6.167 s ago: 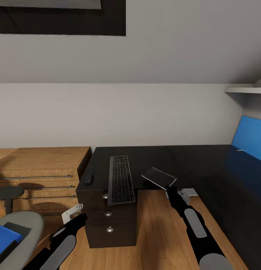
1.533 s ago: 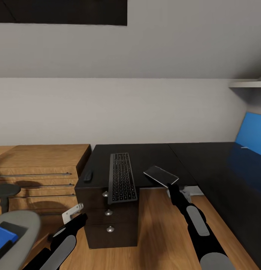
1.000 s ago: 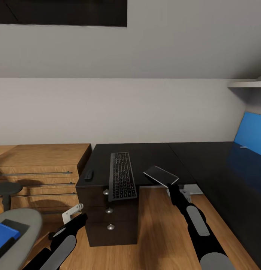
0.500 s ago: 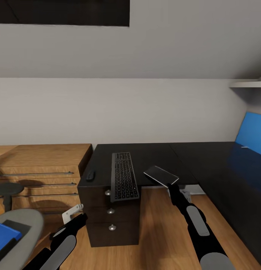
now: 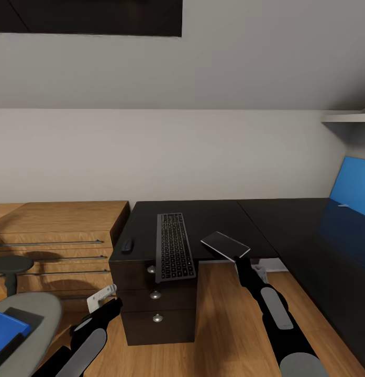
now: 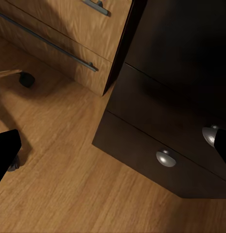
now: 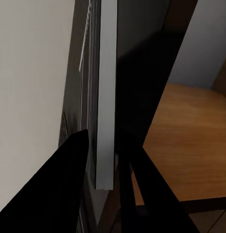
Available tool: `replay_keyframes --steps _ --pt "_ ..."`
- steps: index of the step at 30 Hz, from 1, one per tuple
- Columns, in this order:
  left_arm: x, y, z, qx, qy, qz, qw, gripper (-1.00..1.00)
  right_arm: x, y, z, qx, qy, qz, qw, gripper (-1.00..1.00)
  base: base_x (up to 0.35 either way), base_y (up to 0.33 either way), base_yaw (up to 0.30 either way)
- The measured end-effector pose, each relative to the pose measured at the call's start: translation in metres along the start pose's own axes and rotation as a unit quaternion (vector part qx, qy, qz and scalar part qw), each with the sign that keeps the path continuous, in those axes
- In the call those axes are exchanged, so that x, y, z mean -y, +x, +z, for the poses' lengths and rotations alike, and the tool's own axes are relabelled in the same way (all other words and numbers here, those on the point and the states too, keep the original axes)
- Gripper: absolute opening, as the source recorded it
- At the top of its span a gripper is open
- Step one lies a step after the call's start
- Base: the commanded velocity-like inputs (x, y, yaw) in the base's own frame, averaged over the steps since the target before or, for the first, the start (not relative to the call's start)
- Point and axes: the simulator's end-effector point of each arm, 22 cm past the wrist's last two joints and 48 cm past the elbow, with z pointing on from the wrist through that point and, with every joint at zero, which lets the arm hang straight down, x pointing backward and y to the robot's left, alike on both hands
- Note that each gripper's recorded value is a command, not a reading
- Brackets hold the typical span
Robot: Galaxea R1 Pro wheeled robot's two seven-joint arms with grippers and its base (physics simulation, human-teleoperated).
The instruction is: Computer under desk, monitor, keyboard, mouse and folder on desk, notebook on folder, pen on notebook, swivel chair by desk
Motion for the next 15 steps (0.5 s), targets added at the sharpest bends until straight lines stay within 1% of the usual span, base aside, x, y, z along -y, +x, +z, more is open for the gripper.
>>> replay_keyframes --steps 4,5,15 --pt "0.0000 0.0000 0.0000 0.000 0.000 0.000 1.0000 1.00 0.0002 0.0001 0.0000 0.000 0.000 0.000 1.0000 -1.00 0.000 0.000 0.000" --pt "0.0000 0.0000 0.0000 0.000 0.000 0.000 1.0000 1.00 0.0002 0.0001 0.0000 0.000 0.000 0.000 1.0000 1.00 0.000 0.000 0.000" --pt "0.0000 0.0002 0.0000 0.000 0.000 0.000 1.0000 1.00 0.0000 -0.0004 0.0000 0.000 0.000 0.000 1.0000 1.00 0.000 0.000 0.000"
